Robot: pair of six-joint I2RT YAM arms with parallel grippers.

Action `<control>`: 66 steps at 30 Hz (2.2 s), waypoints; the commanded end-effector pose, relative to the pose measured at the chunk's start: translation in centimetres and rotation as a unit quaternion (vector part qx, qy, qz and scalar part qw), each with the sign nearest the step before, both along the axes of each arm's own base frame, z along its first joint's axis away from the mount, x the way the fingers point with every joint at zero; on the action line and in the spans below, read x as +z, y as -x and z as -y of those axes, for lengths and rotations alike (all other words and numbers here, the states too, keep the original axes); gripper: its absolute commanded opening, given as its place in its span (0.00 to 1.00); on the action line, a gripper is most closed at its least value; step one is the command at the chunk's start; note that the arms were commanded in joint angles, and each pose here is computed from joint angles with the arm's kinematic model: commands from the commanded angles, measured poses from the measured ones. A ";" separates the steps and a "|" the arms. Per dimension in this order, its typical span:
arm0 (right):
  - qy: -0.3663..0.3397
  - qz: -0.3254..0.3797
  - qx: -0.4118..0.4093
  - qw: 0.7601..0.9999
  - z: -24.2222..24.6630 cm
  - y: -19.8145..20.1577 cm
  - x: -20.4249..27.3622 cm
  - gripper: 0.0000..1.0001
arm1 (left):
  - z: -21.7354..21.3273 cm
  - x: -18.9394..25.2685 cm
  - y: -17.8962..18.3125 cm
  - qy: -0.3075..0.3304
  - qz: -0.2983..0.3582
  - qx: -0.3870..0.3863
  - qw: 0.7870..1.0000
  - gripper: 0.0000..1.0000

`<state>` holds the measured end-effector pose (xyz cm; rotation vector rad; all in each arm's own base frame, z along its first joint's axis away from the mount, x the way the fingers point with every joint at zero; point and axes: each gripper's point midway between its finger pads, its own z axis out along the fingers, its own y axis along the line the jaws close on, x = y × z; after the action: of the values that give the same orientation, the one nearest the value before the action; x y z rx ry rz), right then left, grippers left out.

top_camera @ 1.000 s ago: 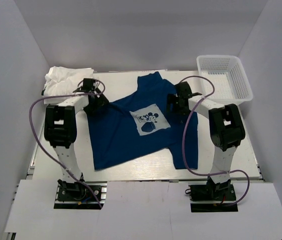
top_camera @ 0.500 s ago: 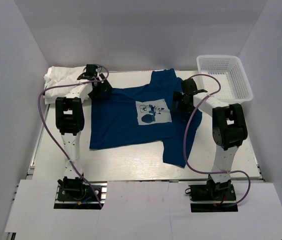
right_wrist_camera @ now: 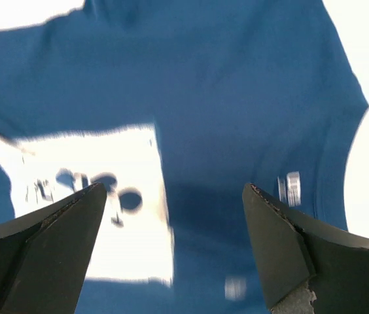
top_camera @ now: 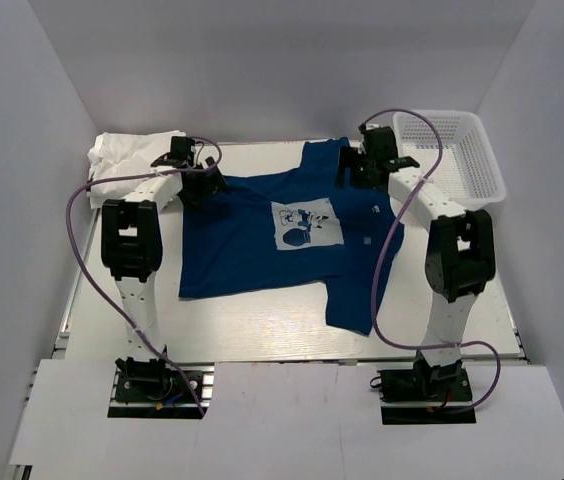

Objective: Fold and stack the t-shirts
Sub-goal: Flatten out the tshirt

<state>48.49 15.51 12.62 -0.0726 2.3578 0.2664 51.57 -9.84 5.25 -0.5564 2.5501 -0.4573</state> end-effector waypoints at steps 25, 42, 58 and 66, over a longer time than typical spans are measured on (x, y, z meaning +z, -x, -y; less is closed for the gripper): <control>-0.097 0.011 -0.034 0.995 -0.2 -15.1 -10.5 0.90 | 0.5 6.0 8.8 -0.008 -0.010 -0.030 0.999 1.00; -0.052 0.143 0.122 0.981 -4.6 -14.7 3.7 0.90 | -2.8 7.9 18.8 -0.038 -0.087 0.041 0.995 1.00; -0.055 0.097 0.194 0.975 -4.9 18.1 5.5 0.90 | -5.3 0.7 30.0 -0.031 -0.107 0.176 0.978 0.98; -0.042 -0.023 0.192 0.980 -1.6 29.3 -0.7 0.90 | -6.4 -0.9 27.4 -0.034 -0.050 0.229 0.972 0.87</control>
<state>21.35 18.28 12.26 -0.5476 2.3051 0.5762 20.78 -4.18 3.23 -1.1061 2.5806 -0.1515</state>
